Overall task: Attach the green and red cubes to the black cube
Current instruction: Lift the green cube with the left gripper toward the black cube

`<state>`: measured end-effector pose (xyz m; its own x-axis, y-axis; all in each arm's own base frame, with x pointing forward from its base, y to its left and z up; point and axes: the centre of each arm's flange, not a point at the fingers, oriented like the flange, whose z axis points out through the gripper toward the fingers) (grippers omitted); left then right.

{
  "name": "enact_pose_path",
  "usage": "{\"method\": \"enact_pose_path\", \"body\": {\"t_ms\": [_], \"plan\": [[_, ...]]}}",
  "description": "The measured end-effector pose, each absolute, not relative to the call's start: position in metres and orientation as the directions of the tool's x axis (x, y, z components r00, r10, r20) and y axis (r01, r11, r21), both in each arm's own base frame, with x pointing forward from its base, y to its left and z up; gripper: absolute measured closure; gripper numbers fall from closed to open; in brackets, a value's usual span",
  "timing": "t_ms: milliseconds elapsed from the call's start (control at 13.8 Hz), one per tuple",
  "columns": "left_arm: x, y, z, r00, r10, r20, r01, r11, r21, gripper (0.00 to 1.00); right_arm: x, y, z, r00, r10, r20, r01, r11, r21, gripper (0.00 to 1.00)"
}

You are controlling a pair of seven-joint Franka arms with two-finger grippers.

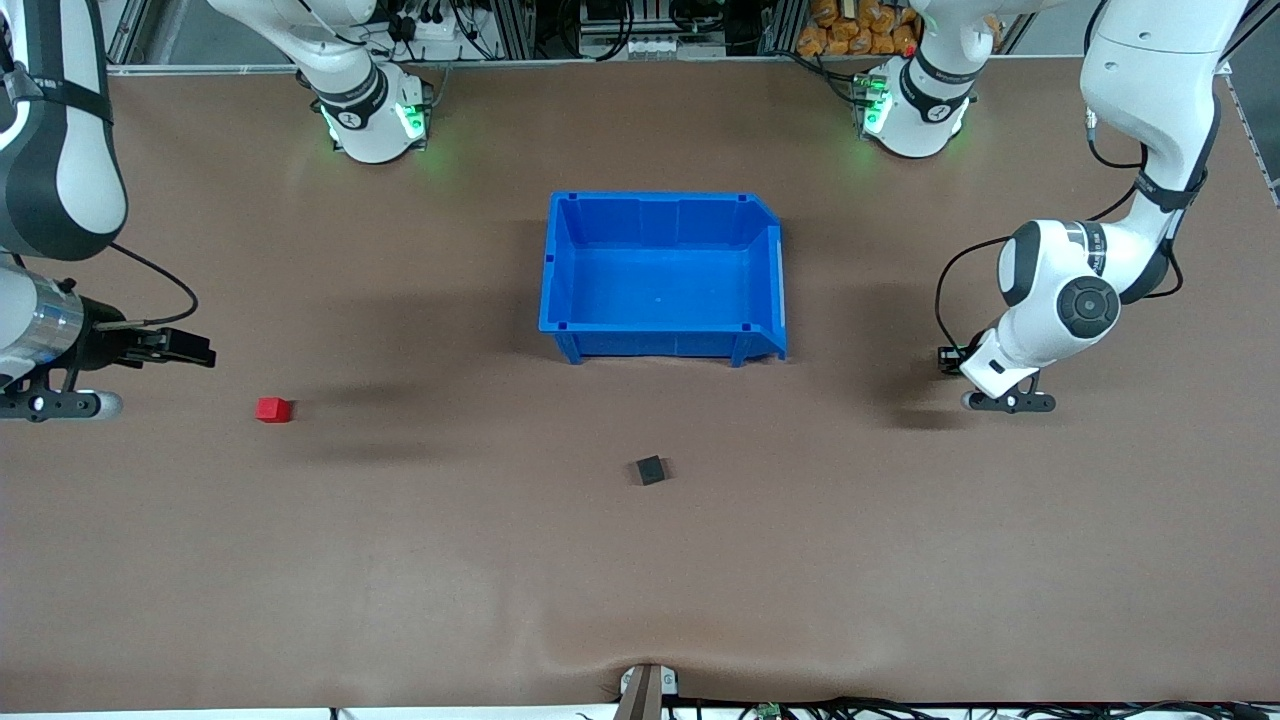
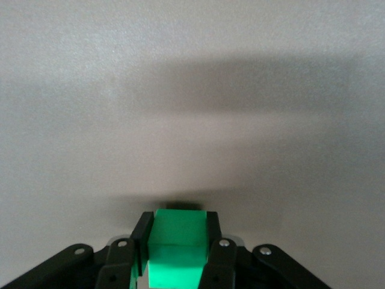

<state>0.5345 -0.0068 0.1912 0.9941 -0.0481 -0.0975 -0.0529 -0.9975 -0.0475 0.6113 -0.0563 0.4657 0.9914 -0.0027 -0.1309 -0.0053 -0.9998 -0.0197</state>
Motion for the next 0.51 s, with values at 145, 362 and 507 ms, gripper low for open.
{"method": "enact_pose_path", "body": {"t_ms": [145,362,507], "plan": [[0.536,-0.005,0.2,0.995,-0.045,-0.094,-0.05,-0.997,-0.051,0.6,0.612,-0.056,0.464,0.991,-0.003,-0.133,-0.006,-1.0,-0.02,0.0],[0.539,-0.004,0.229,0.994,-0.005,-0.109,-0.012,-0.998,-0.066,0.6,0.615,-0.057,0.457,0.991,-0.004,-0.133,-0.007,-1.0,-0.019,0.0],[0.542,-0.007,0.25,0.992,0.045,-0.116,0.038,-0.997,-0.067,0.6,0.618,-0.059,0.448,0.991,-0.005,-0.134,-0.008,-1.0,-0.019,0.0]]}}
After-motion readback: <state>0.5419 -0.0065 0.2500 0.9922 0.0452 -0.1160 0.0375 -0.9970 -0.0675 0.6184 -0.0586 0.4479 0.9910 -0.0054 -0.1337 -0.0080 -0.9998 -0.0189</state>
